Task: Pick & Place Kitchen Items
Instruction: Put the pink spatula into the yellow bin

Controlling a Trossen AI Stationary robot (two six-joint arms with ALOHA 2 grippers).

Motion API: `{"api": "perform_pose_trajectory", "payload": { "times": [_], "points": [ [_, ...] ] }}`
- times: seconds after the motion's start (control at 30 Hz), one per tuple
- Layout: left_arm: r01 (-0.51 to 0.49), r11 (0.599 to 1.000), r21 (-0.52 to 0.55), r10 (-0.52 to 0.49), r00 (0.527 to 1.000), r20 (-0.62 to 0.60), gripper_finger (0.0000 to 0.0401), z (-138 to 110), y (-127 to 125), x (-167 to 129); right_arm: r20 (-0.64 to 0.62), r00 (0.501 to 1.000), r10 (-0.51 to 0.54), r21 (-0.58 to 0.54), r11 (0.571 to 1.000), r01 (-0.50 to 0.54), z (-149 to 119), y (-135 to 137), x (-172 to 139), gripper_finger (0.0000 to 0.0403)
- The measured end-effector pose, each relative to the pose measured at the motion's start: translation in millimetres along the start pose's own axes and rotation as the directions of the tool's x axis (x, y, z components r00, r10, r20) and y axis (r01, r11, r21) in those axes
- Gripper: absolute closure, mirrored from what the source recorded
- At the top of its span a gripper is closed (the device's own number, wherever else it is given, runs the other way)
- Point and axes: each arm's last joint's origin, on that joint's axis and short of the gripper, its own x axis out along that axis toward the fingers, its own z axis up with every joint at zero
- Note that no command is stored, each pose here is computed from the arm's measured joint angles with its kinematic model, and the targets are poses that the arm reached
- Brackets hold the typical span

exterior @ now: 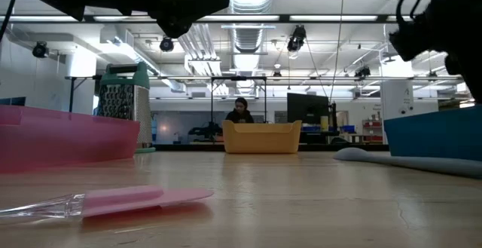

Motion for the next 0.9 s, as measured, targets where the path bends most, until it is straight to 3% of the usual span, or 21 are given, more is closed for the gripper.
{"api": "perform_pose_trajectory", "payload": {
  "times": [0.2, 0.33, 0.47, 0.7, 0.77, 0.9],
  "points": [
    [0.001, 1.000, 0.000, -0.001, 1.000, 0.000, 0.0252, 0.0, 0.0, 0.0, 0.045, 0.996, 0.078, -0.018, 0.997, -0.078, 3.3, 14.1, -21.3, 0.0204],
    [0.000, 1.000, 0.000, 0.000, 1.000, 0.000, 0.0252, 0.0, 0.0, 0.0, 0.163, 0.977, 0.141, -0.062, 0.989, -0.133, 9.4, 25.4, -34.7, 0.0213],
    [0.000, 1.000, 0.000, 0.000, 1.000, 0.000, 0.0252, 0.0, 0.0, 0.0, 0.303, 0.922, 0.241, -0.180, 0.965, -0.192, 17.3, 39.1, -47.1, 0.0224],
    [0.001, 1.000, -0.008, -0.001, 1.000, 0.002, 0.0252, 0.2, 0.0, 0.0, 0.415, 0.790, 0.451, -0.328, 0.884, -0.332, 26.1, 61.5, -66.8, 0.0244],
    [-0.001, 1.000, 0.000, 0.001, 1.000, 0.006, 0.0252, 0.6, 0.2, 0.0, 0.429, 0.759, 0.490, -0.376, 0.861, -0.343, 27.1, 65.8, -73.4, 0.0250],
    [0.021, 0.996, -0.088, -0.020, 1.000, 0.010, 0.0252, 1.9, -1.5, -0.8, 0.442, 0.723, 0.530, -0.473, 0.823, -0.314, 26.7, 71.4, -88.3, 0.0263]
  ]
}}
